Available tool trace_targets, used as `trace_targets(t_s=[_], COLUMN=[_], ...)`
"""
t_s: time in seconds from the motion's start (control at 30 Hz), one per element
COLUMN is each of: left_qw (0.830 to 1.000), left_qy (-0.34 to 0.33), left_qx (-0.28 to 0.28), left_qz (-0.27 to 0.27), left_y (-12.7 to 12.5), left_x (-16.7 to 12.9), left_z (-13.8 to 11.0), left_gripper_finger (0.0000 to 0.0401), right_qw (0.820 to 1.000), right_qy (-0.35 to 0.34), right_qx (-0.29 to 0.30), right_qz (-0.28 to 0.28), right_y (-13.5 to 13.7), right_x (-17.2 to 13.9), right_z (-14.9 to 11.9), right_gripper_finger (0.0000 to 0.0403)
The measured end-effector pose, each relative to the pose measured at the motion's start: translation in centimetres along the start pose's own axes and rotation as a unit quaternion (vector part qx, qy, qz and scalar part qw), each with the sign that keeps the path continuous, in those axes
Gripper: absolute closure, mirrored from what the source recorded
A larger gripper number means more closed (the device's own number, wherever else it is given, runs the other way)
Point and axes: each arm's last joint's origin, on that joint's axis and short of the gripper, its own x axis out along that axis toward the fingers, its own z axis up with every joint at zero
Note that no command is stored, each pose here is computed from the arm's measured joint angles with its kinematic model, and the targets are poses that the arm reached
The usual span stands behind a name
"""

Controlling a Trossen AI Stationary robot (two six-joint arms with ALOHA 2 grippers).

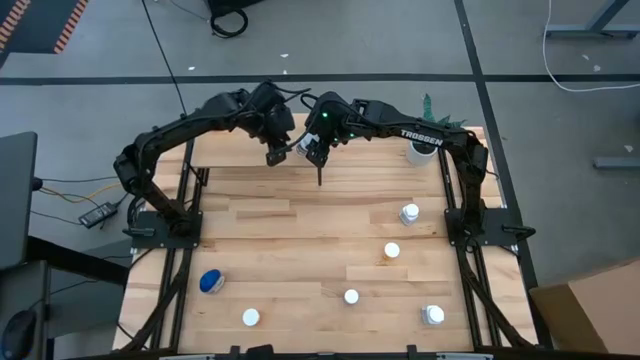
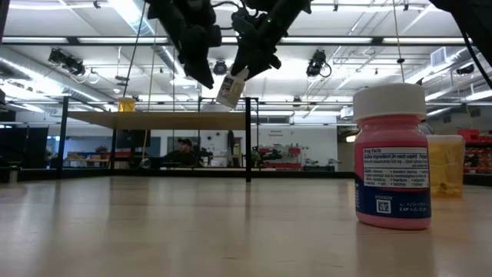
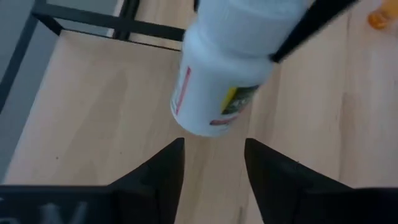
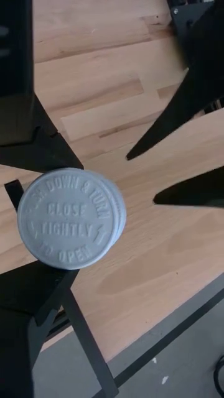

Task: Pick and place medicine bottles onto shelf by color
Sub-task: Put the white pill bottle on the shelf

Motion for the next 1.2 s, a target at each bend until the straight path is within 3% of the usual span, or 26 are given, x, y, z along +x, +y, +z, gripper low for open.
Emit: trace_targets(t_s=[0.4,0.63,0.87,1.2], left_qw=[1.000,0.999,0.999,0.999], left_qy=[0.020,-0.036,-0.040,-0.044], left_qx=[-0.012,-0.028,-0.019,-0.021], left_qz=[-0.014,0.002,-0.001,-0.005], left_y=[-0.7,-0.5,-1.2,-1.2], left_x=[2.7,2.8,2.9,2.9], left_z=[-1.6,-0.6,-0.3,-0.2], left_gripper_finger=[0.0143,0.0133,0.0133,0.0134], right_qw=[1.000,1.000,1.000,0.999], right_qy=[-0.004,-0.008,-0.006,-0.041], right_qx=[0.000,0.001,0.001,0.006], right_qz=[0.000,0.004,0.004,-0.006], right_y=[0.0,0.4,0.4,0.6], right_x=[0.0,0.0,-0.1,-0.1], right_z=[0.1,0.1,0.1,0.7], right_gripper_finger=[0.0189,0.0189,0.0186,0.0150])
